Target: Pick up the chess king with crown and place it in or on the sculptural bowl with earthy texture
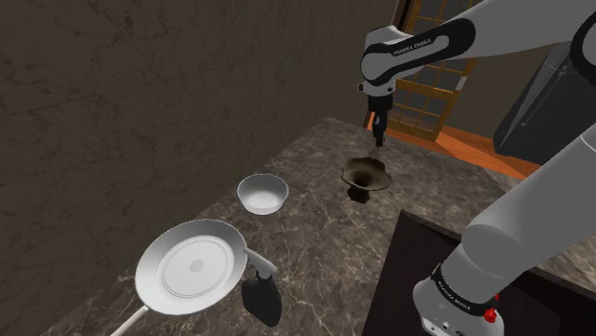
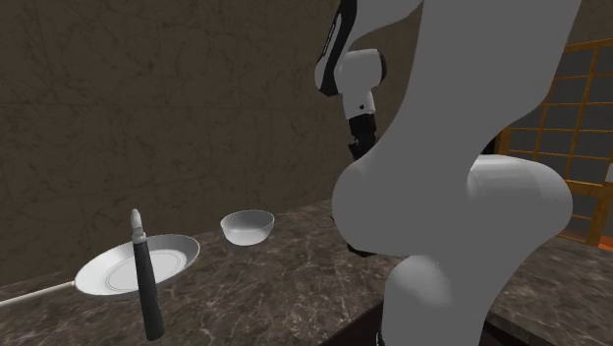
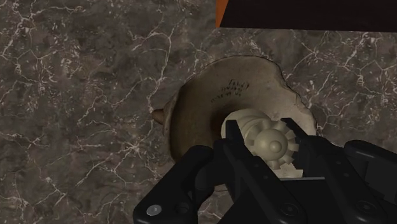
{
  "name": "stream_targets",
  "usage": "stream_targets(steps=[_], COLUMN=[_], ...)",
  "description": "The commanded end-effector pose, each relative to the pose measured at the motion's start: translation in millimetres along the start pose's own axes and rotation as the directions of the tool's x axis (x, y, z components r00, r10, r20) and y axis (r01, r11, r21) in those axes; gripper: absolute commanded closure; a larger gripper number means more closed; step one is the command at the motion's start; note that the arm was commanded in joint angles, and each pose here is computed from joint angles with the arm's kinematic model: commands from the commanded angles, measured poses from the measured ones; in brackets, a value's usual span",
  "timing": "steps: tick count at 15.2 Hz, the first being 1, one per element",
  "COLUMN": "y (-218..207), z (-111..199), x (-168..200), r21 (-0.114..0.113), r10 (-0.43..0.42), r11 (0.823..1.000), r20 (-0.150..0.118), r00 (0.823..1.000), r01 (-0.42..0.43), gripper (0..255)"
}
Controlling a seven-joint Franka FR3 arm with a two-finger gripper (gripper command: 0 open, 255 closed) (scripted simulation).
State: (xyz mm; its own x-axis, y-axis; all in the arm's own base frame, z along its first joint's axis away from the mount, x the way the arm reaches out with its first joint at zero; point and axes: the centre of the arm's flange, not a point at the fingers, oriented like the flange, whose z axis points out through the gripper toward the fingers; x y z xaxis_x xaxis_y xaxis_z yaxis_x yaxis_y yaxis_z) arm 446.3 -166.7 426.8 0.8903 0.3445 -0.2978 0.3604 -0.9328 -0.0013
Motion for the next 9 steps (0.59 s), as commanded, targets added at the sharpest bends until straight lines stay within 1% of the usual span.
stream_targets(steps=[1,9], y=[0.3,0.4], z=[10.5,50.8], x=[2.7,15.3], r21=[0.0,0.0], r10=[0.0,0.0], r11=[1.0,1.0], r20=[-0.001,-0.001], r00=[1.0,1.0], r01=[0.0,0.0], gripper=[255,255])
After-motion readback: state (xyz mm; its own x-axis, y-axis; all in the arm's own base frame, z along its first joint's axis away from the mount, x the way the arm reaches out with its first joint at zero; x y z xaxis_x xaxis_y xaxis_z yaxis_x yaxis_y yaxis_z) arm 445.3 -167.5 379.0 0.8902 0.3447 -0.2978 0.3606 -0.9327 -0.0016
